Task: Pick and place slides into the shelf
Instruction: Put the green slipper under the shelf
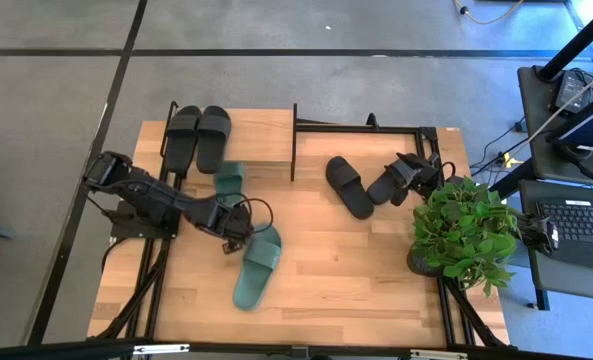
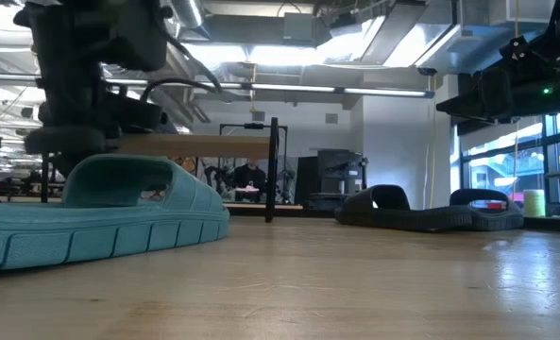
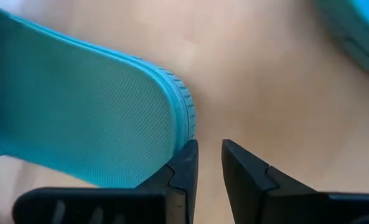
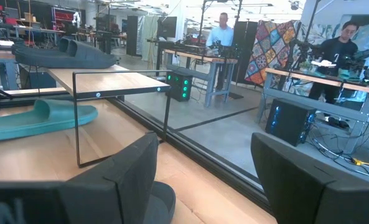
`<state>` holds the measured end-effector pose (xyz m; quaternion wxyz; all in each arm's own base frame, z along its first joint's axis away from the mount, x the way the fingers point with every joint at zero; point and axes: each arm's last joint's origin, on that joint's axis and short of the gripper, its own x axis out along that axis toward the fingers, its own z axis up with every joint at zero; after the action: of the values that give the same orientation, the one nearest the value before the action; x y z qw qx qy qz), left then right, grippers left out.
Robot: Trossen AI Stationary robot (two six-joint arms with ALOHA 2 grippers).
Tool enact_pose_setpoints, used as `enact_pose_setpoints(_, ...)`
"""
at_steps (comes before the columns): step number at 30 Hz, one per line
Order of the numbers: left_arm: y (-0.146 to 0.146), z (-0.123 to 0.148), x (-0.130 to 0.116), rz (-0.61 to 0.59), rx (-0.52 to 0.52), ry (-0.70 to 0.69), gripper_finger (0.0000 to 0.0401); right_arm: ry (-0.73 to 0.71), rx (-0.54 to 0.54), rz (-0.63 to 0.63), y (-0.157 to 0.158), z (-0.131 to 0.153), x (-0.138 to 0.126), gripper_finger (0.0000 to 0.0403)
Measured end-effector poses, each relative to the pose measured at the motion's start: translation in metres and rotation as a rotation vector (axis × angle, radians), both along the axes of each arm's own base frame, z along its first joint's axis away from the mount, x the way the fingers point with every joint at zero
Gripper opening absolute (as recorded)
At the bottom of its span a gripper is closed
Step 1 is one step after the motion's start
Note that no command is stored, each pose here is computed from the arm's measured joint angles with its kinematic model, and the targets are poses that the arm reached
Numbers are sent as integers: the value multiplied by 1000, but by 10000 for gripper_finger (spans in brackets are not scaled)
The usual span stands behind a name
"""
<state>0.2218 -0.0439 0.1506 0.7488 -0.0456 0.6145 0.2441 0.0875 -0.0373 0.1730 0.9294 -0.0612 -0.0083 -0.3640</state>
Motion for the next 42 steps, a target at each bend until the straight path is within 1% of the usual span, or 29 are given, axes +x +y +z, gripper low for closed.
enact_pose_setpoints(4, 11, 0, 1, 43, 58, -1, 65, 0, 0, 0, 0, 0, 0, 257)
enact_pose_setpoints(10, 30, 0, 0, 120, 90, 28, 65, 1, -1, 0, 0, 0, 0, 257)
enact_pose_setpoints(15, 46, 1, -4, 179, 145, 70, 65, 3, -3, 0, 0, 0, 0, 257)
enact_pose_setpoints(19, 58, 1, -3, 197, 170, 75, 65, 3, -3, 0, 0, 0, 0, 257)
enact_pose_setpoints(23, 69, 1, -4, 237, 170, 82, 65, 3, -3, 0, 0, 0, 0, 257)
enact_pose_setpoints(28, 77, 1, -6, 226, 160, 112, 65, 3, -3, 0, 0, 0, 0, 257)
enact_pose_setpoints(32, 77, 1, -6, 205, 160, 122, 65, 3, -3, 0, 0, 0, 0, 257)
enact_pose_setpoints(37, 67, 3, -4, 160, 162, 114, 65, 2, -3, -1, 0, 0, 0, 257)
enact_pose_setpoints(42, 52, 22, 6, 96, 167, 110, 65, 2, -2, 0, 0, 0, 0, 257)
